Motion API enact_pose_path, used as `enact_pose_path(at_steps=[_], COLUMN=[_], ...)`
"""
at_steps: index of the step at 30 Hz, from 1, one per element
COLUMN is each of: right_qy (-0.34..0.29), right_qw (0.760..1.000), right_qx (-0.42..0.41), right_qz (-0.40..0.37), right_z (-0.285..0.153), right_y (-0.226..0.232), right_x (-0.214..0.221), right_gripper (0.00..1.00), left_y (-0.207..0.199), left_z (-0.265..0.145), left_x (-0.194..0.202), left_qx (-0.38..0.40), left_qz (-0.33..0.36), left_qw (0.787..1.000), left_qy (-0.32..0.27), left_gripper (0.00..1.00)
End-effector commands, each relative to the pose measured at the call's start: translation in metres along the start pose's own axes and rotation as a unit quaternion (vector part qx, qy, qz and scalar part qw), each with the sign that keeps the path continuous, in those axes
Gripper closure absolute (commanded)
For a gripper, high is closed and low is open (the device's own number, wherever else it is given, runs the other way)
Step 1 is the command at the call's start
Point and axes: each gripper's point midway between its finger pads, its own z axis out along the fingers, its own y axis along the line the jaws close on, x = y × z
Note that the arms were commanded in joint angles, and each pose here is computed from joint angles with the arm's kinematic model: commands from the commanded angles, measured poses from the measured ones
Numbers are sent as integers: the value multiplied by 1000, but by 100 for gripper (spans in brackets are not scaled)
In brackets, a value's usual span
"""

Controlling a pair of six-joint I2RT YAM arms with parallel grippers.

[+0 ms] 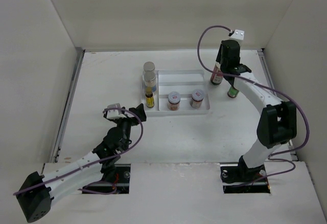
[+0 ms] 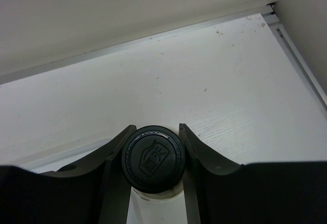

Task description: Organize the condiment bottles

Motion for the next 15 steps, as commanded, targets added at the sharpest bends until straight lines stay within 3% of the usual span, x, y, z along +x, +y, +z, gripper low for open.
enact_pose_path(at_steps=[1,8,15], right_qy=[-157,-169,-161], right_qw=[985,977,965], right_qx=[-25,-100,-191], right_qz=[73,78,79], right_z=[-61,-111,-155], right_y=[3,55,141], right_x=[-133,-151,-141], right_gripper=[70,72,70], left_y=[-2,1,7], left_z=[2,2,2], left_x=[-9,-10,-12], left_qx=[2,-2,-12], left_qz=[-22,-24,-27], left_qw=[1000,999,999], left_qy=[-18,-21,-27], left_gripper=[0,0,0])
